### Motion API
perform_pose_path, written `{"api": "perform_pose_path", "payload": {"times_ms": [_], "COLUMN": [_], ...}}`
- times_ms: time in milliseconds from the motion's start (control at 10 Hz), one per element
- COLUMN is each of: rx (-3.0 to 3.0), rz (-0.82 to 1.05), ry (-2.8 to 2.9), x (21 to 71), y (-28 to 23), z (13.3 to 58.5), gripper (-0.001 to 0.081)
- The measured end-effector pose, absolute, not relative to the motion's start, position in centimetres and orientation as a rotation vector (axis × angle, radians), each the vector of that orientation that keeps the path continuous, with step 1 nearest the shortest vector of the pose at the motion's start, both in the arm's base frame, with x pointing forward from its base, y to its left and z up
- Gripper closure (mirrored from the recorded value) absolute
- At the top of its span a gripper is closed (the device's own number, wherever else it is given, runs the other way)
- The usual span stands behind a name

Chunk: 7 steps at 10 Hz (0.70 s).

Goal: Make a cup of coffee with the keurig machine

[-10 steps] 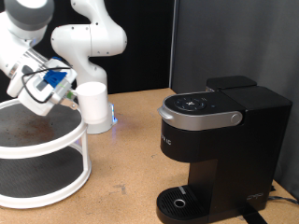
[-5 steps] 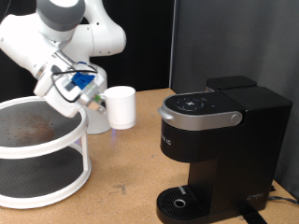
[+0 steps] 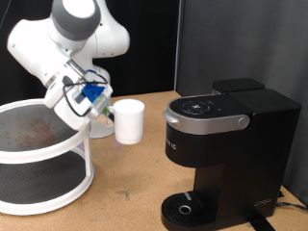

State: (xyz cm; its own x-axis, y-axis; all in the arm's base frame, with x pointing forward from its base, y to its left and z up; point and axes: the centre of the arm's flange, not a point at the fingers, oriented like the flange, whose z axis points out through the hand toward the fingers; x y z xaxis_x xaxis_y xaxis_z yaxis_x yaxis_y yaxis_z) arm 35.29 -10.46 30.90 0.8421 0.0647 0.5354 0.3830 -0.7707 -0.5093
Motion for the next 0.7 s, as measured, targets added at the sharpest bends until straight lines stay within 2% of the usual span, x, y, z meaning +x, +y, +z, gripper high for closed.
{"api": "perform_pose_path", "payload": {"times_ms": [700], "rx": [-2.499], "rz": [-0.581], "ry": [-0.242], "x": [37.9], "y": [-9.1], "z": [24.1], "gripper": [0.0745]}}
